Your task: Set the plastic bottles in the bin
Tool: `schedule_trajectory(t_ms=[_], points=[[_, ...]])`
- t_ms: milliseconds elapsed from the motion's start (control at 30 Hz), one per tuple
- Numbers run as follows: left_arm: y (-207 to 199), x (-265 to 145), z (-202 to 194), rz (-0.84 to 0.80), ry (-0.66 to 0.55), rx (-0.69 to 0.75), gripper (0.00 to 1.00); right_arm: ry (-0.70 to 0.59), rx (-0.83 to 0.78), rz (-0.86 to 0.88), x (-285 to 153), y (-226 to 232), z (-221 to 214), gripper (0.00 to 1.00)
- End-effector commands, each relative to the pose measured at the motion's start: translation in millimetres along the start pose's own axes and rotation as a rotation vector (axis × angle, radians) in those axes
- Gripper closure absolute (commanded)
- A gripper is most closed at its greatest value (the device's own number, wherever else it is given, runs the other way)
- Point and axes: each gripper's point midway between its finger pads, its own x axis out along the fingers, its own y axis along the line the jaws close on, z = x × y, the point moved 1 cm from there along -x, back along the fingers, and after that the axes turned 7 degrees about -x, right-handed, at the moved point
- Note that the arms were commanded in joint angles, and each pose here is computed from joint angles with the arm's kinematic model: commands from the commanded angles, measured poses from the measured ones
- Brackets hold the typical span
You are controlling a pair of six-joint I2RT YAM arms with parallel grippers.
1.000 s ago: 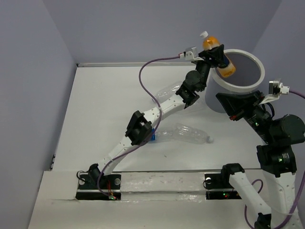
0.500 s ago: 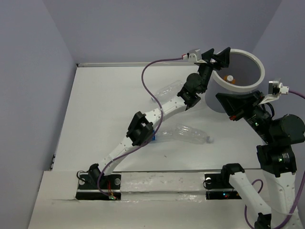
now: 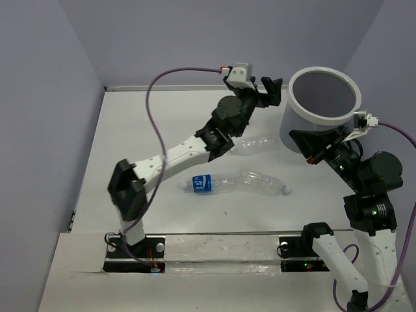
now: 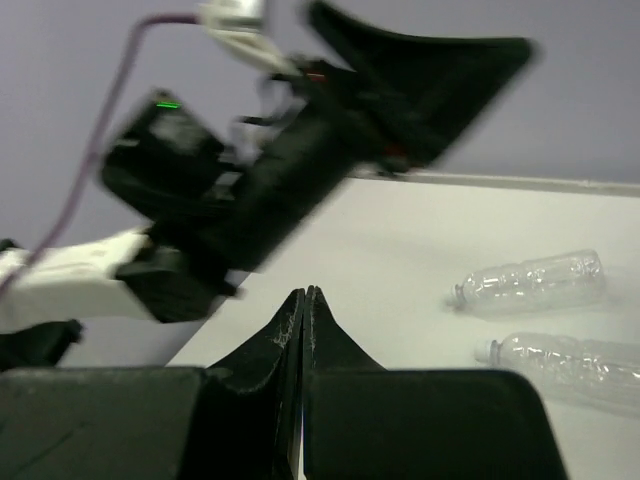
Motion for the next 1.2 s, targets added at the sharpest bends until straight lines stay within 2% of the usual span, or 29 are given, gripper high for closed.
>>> schedule_trajectory(t_ms=[0,33,100,133,267,367,467,667,767,967,1167], points=[[11,-84,107,0.059,-0.069,-0.008,0.01,0.074,0.022,-0.019,6,-17,-32,1.00],[36,-104,73,0.099,0.030,0.033,0.01,0.097,0.033,-0.022,7,-21,-41,1.00],[57,-144,67,0.133,0.144,0.073,0.02,0.136,0.049,-0.019,11,-26,-54,0.99],[76,-164,39,0.158,0.235,0.112,0.02,0.161,0.059,-0.006,12,-27,-62,0.98],[112,-241,-11,0.185,0.589,0.197,0.02,0.256,0.105,-0.025,15,-45,-101,0.93],[127,-285,-37,0.190,0.786,0.241,0.03,0.321,0.149,-0.026,16,-54,-132,0.89],[145,-314,-44,0.226,0.889,0.312,0.02,0.377,0.193,0.010,18,-55,-154,0.84],[149,-339,-62,0.079,1.030,0.437,0.02,0.421,0.199,0.016,15,-53,-171,0.81],[146,-337,-72,0.034,1.032,0.468,0.01,0.421,0.197,0.011,12,-52,-170,0.80],[160,-337,-104,0.067,1.106,0.556,0.01,0.404,0.204,0.018,5,-47,-169,0.78],[171,-326,-122,0.086,1.106,0.631,0.01,0.446,0.212,0.069,0,-42,-181,0.74]])
